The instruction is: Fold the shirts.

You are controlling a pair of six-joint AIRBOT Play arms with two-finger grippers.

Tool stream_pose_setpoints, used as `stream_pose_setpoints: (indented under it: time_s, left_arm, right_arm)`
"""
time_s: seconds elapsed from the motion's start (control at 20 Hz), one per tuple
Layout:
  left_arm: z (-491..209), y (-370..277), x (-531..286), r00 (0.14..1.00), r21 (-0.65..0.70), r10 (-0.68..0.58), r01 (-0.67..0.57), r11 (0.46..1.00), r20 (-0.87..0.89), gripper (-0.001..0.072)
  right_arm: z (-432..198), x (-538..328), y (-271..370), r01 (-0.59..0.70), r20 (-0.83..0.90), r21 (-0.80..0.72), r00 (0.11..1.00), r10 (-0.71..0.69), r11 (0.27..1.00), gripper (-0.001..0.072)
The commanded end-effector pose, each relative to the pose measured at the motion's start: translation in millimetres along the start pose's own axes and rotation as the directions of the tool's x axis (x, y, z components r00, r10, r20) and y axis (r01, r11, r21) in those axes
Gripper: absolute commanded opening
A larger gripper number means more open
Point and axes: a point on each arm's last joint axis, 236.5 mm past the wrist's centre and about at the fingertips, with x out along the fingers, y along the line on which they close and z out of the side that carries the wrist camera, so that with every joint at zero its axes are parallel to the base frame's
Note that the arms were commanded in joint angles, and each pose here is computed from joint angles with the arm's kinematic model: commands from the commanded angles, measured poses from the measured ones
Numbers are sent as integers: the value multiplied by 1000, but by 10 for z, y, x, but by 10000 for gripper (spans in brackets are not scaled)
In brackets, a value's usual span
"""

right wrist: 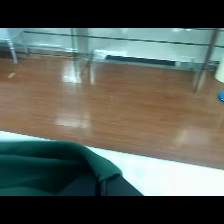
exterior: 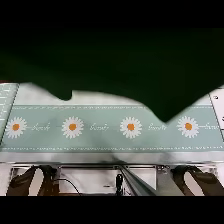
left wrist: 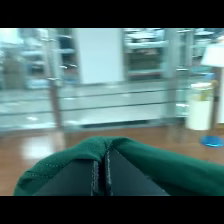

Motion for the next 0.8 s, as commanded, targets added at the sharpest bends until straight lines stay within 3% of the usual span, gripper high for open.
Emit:
stream_pose_setpoints:
  time_s: [0.0, 0.3, 0.5, 0.75]
  left_arm:
    - [-53, 199, -506, 990, 61, 139, -137, 989, -18, 21]
    - [-1180, 301, 94, 946, -43, 70, -88, 995, -318, 21]
    - [-2476, 230, 711, 801, -169, -52, -62, 984, -596, 20]
    - [-3727, 116, 1511, 644, -302, -191, -66, 951, -741, 21]
  right_arm:
    - [-176, -311, 33, 37, -29, 5, 999, -36, 999, 28]
    - [-627, 47, -9, -7, -274, 44, 961, 19, 999, 28]
    - [-1210, 737, -174, -30, -471, 114, 878, 81, 993, 27]
    - [-2339, 1972, -595, 51, -624, 235, 774, 110, 971, 28]
